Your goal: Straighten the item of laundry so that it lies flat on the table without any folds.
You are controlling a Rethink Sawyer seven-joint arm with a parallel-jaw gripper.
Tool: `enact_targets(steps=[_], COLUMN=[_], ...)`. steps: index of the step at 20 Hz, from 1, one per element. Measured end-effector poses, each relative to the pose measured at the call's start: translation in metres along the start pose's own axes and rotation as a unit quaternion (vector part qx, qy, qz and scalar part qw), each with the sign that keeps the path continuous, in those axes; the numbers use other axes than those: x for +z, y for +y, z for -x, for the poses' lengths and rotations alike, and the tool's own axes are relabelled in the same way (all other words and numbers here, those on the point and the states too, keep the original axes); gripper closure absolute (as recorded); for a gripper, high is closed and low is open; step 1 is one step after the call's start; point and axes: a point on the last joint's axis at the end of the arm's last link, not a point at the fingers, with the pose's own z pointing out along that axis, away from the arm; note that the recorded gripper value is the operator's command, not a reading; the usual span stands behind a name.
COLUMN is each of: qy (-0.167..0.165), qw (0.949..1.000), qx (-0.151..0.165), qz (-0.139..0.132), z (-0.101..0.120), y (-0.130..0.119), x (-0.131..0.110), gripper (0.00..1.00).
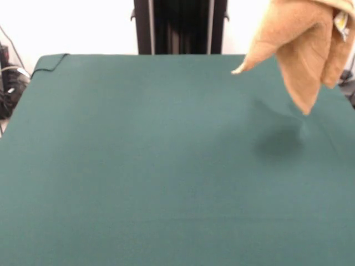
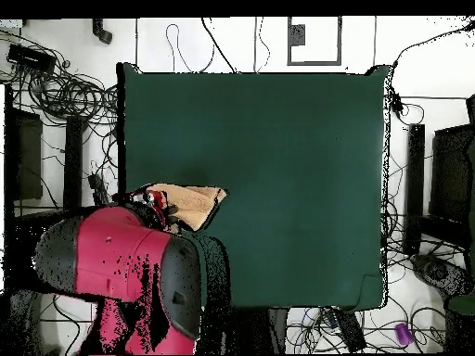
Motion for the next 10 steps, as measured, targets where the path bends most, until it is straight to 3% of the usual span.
enact_targets(steps=[10], qy=[0.005], qw=[0.9995], qx=[0.020], qz=[0.022], z=[0.032], y=[0.002], x=[-0.025], gripper=[1.00])
